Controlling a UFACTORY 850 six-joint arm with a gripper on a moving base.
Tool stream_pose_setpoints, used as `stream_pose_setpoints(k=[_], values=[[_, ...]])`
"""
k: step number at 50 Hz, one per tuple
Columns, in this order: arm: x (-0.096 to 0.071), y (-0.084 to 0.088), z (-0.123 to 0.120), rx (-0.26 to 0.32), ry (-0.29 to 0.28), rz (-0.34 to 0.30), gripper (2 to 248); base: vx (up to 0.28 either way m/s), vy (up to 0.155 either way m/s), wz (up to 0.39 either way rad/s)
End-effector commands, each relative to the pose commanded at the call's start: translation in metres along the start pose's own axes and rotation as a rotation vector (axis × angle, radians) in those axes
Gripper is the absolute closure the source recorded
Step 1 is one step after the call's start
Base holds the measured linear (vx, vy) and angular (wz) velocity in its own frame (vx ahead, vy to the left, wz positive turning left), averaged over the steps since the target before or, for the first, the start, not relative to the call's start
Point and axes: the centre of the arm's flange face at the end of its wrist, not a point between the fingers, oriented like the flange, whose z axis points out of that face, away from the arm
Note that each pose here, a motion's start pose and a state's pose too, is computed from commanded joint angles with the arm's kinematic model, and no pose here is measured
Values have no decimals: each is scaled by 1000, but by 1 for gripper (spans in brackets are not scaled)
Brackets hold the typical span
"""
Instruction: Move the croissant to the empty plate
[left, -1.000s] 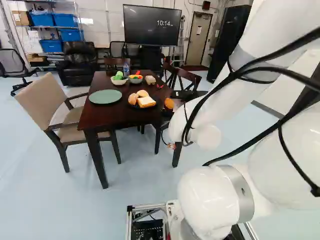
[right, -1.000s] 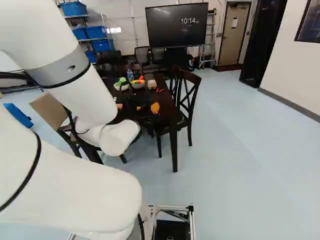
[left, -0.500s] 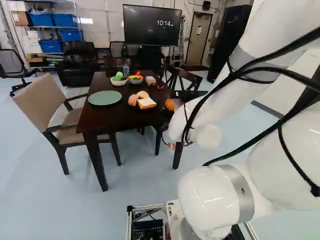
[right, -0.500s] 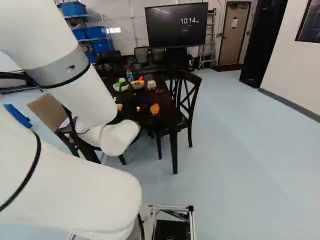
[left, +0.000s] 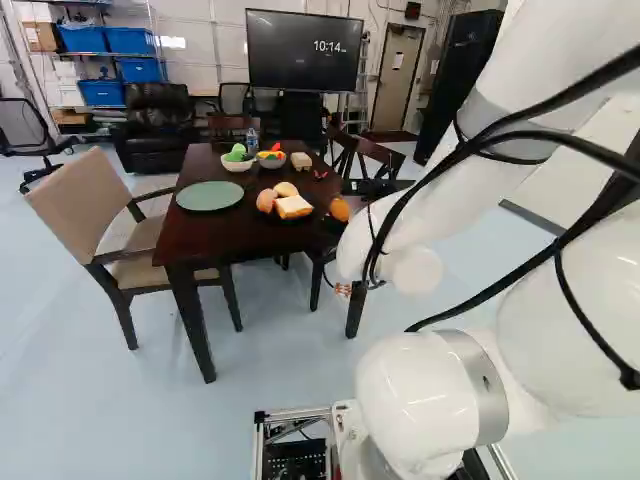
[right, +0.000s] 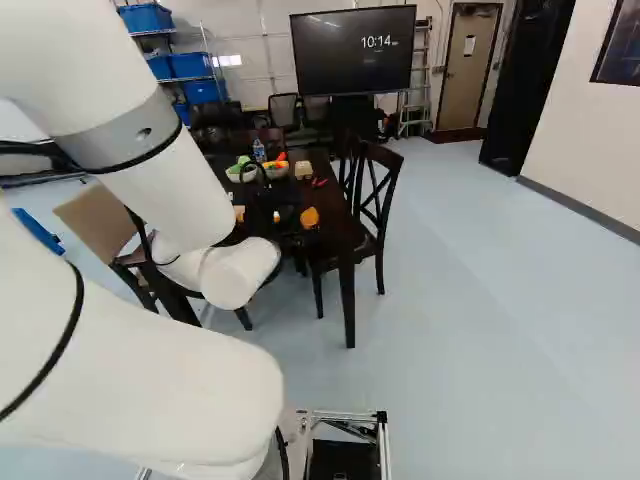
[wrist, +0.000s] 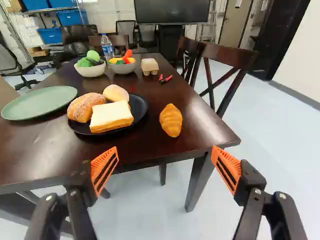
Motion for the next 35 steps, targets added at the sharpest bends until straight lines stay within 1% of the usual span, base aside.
stream_pose_setpoints(k=[13,35], values=[[19,0,16,0,22,0,3,0,0,0],[51,-6,49,18,11,-6,3,0,0,0]])
